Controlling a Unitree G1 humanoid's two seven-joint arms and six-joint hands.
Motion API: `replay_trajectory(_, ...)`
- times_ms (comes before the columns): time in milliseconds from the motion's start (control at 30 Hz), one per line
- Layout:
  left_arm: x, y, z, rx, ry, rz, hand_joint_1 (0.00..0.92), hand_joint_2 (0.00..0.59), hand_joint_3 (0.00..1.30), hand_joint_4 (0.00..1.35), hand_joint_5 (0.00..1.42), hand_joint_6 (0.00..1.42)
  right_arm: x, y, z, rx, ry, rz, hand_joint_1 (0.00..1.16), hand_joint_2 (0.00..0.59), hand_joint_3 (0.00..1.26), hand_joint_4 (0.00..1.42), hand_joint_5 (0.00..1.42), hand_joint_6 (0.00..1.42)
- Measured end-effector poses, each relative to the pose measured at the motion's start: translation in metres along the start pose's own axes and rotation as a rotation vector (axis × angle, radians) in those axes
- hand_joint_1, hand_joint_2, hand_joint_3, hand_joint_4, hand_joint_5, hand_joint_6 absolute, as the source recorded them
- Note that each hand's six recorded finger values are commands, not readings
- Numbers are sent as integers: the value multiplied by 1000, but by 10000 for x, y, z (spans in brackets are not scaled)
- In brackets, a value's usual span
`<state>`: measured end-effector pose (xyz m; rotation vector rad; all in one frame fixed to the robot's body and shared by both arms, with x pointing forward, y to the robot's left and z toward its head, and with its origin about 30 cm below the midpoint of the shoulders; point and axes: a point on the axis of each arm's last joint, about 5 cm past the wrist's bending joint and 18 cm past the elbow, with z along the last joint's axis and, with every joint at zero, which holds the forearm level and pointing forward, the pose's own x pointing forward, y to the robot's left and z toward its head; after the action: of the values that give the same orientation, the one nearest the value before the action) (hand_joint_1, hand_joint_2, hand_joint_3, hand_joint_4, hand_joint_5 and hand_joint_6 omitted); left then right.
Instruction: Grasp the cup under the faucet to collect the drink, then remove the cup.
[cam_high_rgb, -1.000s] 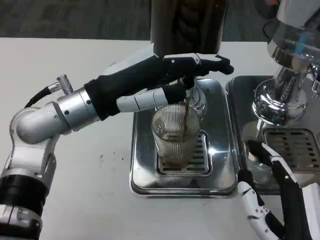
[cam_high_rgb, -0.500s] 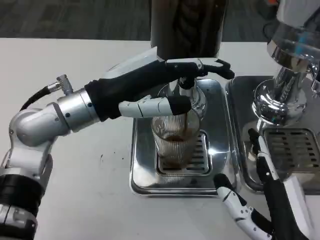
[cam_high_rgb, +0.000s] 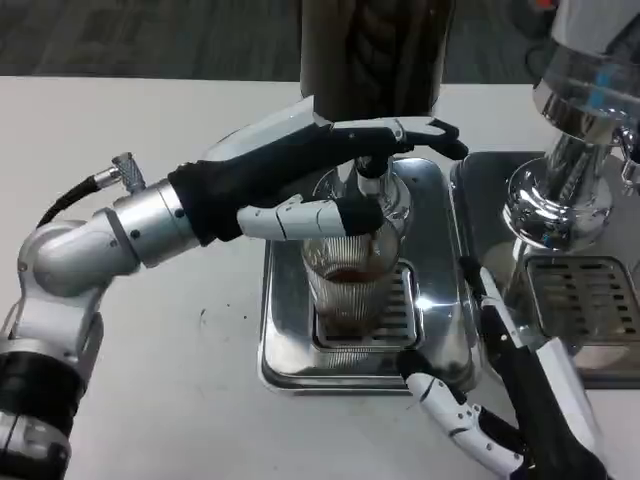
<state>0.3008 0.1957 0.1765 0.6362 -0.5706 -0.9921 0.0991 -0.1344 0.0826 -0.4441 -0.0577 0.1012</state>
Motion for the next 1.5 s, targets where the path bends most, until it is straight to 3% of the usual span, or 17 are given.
replay_trajectory(133, -6, -4, 1, 2, 0, 3, 0, 97, 246, 109, 95, 137, 40, 0, 12, 1, -13, -3, 379, 228, 0, 0, 0, 0)
replay_trajectory(400, -24, -20, -3, 4, 2, 9, 0, 97, 246, 109, 95, 137, 120, 23, -14, 0, -7, 16, 376, 227, 0, 0, 0, 0)
replay_trajectory(567, -40, -2, 9, 15, 4, 10, 0, 97, 246, 110, 95, 137, 214, 25, -3, 15, -27, 22, 376, 227, 0, 0, 0, 0)
replay_trajectory(1167, -69, 0, 19, 25, 8, 18, 0, 97, 238, 107, 95, 137, 418, 89, -79, 42, -15, 58, 360, 241, 0, 0, 0, 0)
replay_trajectory(1500, -183, -69, -19, 17, 22, 114, 0, 98, 237, 116, 98, 139, 453, 89, -84, 37, -19, 63, 357, 242, 0, 0, 0, 0)
